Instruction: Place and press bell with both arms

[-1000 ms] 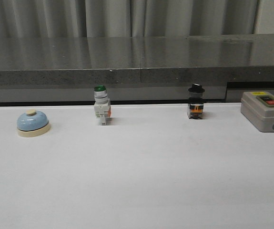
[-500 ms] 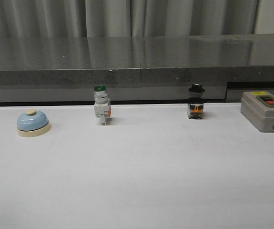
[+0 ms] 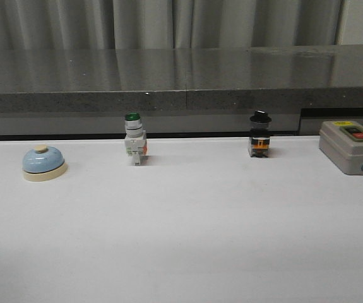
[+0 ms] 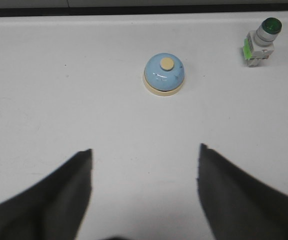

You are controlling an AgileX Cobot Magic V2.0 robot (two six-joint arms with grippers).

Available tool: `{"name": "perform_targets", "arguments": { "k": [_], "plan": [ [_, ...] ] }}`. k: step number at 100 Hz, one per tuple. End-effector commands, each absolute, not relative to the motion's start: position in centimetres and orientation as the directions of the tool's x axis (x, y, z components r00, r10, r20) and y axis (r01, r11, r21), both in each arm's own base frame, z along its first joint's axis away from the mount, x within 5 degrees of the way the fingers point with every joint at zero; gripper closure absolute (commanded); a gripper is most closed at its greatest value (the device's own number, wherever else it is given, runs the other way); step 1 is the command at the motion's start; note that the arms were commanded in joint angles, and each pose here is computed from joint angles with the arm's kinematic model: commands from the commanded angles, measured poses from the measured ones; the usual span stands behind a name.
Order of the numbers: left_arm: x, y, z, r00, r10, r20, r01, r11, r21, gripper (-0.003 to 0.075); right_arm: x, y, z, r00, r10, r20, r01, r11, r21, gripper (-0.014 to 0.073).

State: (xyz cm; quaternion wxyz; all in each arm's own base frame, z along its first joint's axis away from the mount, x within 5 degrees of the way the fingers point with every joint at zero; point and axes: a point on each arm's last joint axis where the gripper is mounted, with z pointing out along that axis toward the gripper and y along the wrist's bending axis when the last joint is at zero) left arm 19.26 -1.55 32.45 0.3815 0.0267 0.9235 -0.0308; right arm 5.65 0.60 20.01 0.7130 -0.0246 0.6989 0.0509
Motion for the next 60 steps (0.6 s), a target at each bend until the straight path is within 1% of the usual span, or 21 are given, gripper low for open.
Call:
{"name": "perform_targets", "arguments": {
  "k": [1,6,18,27,49,60],
  "plan": [
    [19.6,-1.6,34.3,-0.62,0.005,-0.784,0.072,0.996,-0.05,0.0024,5.4,0.5,21.4,0.138,0.033,-0.99,-0.103,0.995,0.019,0.0655],
    [19.7,-1.6,34.3,-0.619,0.005,-0.785,0.072,0.996,-0.05,0.0016,5.4,0.5,21.4,0.138,0.033,-0.99,-0.103,0.995,0.019,0.0655],
    [19.9,-1.7,34.4,-0.609,-0.001,-0.793,0.071,0.996,-0.056,0.0055,5.4,0.5,21.4,0.138,0.033,-0.99,-0.103,0.995,0.019,0.0655],
    [20.6,-1.7,34.6,-0.608,-0.005,-0.794,0.071,0.996,-0.061,0.0062,5.4,0.5,21.4,0.138,0.033,-0.99,-0.103,0.995,0.019,0.0655],
    [24.6,-2.1,34.9,-0.637,-0.005,-0.771,0.074,0.995,-0.068,0.0062,5.4,0.5,21.4,0.138,0.033,-0.99,-0.103,0.995,0.019,0.0655],
    [26.9,-3.3,34.7,-0.653,0.038,-0.757,0.12,0.991,-0.054,0.0062,5.4,0.5,21.4,0.138,0.033,-0.99,-0.103,0.995,0.019,0.0655]
  ]
}}
